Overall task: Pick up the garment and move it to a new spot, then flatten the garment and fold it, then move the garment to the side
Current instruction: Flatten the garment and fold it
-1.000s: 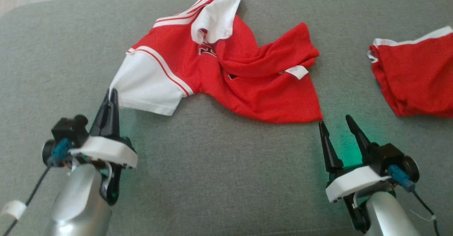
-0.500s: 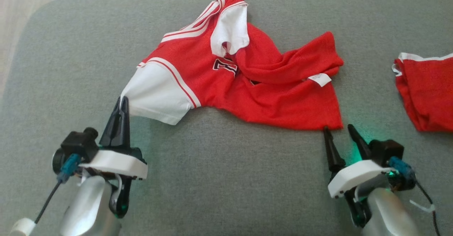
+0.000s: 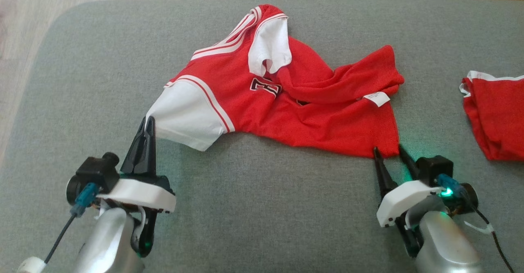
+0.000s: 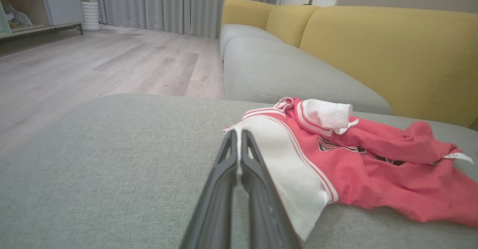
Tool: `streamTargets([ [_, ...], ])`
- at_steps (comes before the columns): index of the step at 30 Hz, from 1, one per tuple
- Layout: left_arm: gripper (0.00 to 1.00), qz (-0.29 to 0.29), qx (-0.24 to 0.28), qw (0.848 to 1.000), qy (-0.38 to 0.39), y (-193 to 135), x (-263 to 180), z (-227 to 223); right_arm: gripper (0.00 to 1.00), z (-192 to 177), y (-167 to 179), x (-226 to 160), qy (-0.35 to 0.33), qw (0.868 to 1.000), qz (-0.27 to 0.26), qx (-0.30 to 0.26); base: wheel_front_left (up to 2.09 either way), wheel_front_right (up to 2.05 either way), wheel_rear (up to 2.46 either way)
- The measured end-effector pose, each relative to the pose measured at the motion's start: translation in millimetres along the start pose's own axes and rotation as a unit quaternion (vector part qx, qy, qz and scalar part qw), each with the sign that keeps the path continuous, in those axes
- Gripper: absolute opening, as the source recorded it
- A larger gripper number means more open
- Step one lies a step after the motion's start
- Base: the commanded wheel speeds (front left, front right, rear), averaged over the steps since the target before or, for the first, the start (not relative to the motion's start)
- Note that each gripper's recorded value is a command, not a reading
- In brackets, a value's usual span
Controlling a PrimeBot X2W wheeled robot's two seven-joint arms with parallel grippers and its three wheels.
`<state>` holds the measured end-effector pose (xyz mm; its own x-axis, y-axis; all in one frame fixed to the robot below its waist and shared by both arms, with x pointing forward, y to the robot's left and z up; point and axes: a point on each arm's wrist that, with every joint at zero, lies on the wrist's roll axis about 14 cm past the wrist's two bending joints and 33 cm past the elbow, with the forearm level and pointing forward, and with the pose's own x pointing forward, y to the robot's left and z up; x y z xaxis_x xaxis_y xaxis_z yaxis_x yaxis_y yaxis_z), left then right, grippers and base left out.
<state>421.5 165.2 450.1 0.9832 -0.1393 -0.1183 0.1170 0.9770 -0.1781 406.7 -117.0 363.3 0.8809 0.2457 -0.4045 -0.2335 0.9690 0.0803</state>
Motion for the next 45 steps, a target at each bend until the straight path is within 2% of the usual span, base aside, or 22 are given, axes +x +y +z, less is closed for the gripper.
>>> streamTargets([
  [4,0.00,-0.005,-0.001,1.000,-0.010,-5,0,6,0.00,2,3,-2,0.000,1.000,0.004,-0.008,0.00,0.00,0.00],
  [9,0.00,-0.009,-0.008,1.000,-0.011,-8,-7,5,0.00,19,-4,-7,-0.030,0.999,-0.010,0.018,0.00,0.00,0.00],
  [13,0.00,-0.012,-0.026,0.999,-0.036,-12,-6,21,0.00,53,-8,-11,-0.087,0.996,-0.015,0.027,0.00,0.00,0.00],
  [18,0.00,-0.026,-0.053,0.995,-0.080,-20,-4,54,0.00,104,-14,-21,-0.169,0.985,-0.023,0.027,0.00,0.00,0.00],
  [20,0.00,-0.030,-0.054,0.994,-0.090,-21,-3,62,0.00,115,-14,-24,-0.184,0.982,-0.023,0.022,0.00,0.00,0.00],
  [23,0.00,-0.037,-0.039,0.991,-0.125,-18,-1,96,0.00,150,-16,-32,-0.230,0.973,-0.026,0.004,0.00,0.00,0.00],
  [28,0.00,-0.070,-0.057,0.977,-0.195,-33,-3,160,0.00,210,-22,-50,-0.296,0.954,-0.029,-0.029,0.00,0.00,0.00],
  [33,0.00,-0.089,-0.086,0.959,-0.256,-40,-20,208,0.00,247,-26,-74,-0.339,0.939,-0.029,-0.055,0.00,0.00,0.00],
  [34,0.00,-0.096,-0.094,0.949,-0.286,-42,-31,229,0.00,262,-25,-85,-0.360,0.931,-0.026,-0.059,0.00,0.00,0.00],
  [37,0.00,-0.125,-0.118,0.931,-0.321,-52,-49,258,0.00,278,-24,-103,-0.384,0.921,-0.024,-0.070,0.00,0.00,0.00],
  [39,0.00,-0.145,-0.148,0.918,-0.338,-55,-62,272,0.00,281,-24,-112,-0.388,0.918,-0.024,-0.073,0.00,0.00,0.00],
  [42,0.00,-0.145,-0.161,0.908,-0.359,-45,-74,289,0.00,281,-25,-120,-0.384,0.919,-0.028,-0.081,0.00,0.00,0.00],
  [45,0.00,-0.150,-0.149,0.911,-0.354,-42,-74,296,0.00,287,-29,-122,-0.382,0.920,-0.033,-0.087,0.00,0.00,0.00],
])
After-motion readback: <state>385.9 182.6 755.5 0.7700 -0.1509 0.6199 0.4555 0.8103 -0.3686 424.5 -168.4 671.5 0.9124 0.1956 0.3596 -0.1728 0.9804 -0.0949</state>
